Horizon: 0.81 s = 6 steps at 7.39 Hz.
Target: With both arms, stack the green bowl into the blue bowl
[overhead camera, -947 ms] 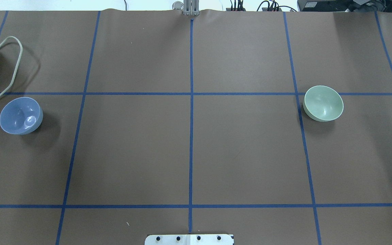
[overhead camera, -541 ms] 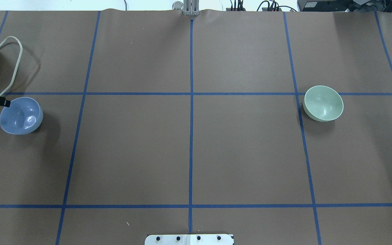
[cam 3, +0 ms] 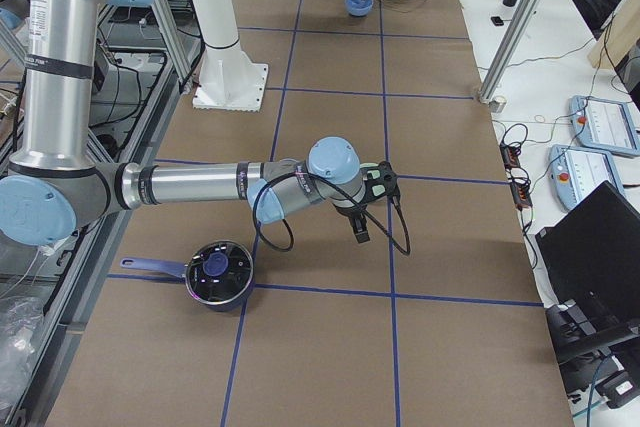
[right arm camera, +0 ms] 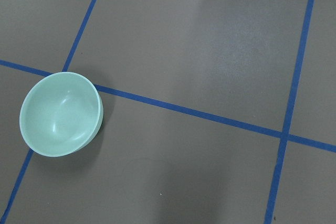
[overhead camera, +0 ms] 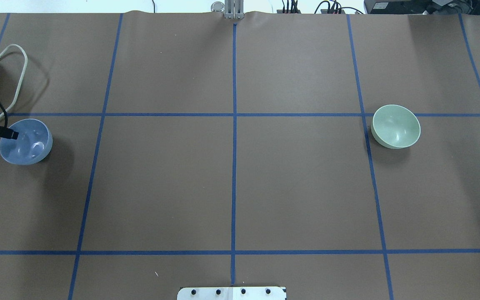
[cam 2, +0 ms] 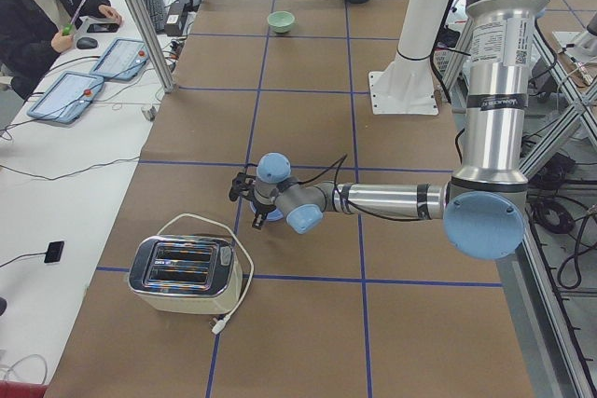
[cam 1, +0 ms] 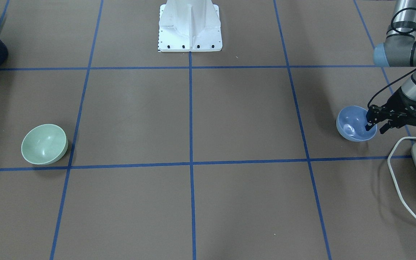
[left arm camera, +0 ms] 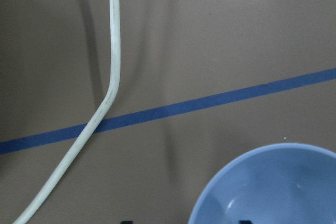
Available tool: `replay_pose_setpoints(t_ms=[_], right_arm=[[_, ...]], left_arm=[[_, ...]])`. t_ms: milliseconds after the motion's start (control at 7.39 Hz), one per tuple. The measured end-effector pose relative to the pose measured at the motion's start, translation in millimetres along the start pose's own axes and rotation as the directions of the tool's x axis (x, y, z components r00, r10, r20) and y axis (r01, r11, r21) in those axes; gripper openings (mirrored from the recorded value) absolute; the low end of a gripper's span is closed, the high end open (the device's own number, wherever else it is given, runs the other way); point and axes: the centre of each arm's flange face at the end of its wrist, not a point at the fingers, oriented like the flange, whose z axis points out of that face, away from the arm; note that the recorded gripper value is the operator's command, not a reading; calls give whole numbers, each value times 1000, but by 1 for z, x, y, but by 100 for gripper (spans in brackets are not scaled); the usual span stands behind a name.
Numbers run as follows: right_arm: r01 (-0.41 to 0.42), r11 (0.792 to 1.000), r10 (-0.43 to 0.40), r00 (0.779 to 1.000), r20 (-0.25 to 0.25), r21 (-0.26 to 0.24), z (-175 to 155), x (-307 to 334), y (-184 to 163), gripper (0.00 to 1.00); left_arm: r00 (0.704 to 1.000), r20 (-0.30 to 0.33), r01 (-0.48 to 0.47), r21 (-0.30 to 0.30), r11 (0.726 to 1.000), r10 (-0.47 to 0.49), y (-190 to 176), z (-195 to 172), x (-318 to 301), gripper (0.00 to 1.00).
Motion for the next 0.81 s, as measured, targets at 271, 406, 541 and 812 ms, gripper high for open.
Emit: replay_pose_setpoints(t_ms=[271, 406, 541, 812], right_arm=[[1, 1000, -1, 1000, -2, 0, 0, 0, 0, 100], [1, 1000, -1, 1000, -2, 0, 0, 0, 0, 100], [2, 1000, -2, 1000, -1, 0, 0, 0, 1, 100], [3, 1000, -3, 1000, -1, 0, 0, 0, 1, 100]], left_arm=[[999, -24, -42, 11, 999, 42, -4, -6, 10, 0], [997, -56, -53, 12, 999, 53, -11, -14, 24, 0], [995, -93, -44, 12, 999, 45, -23, -30, 48, 0], [986, -159, 49, 17, 999, -45, -72, -71, 141, 0]])
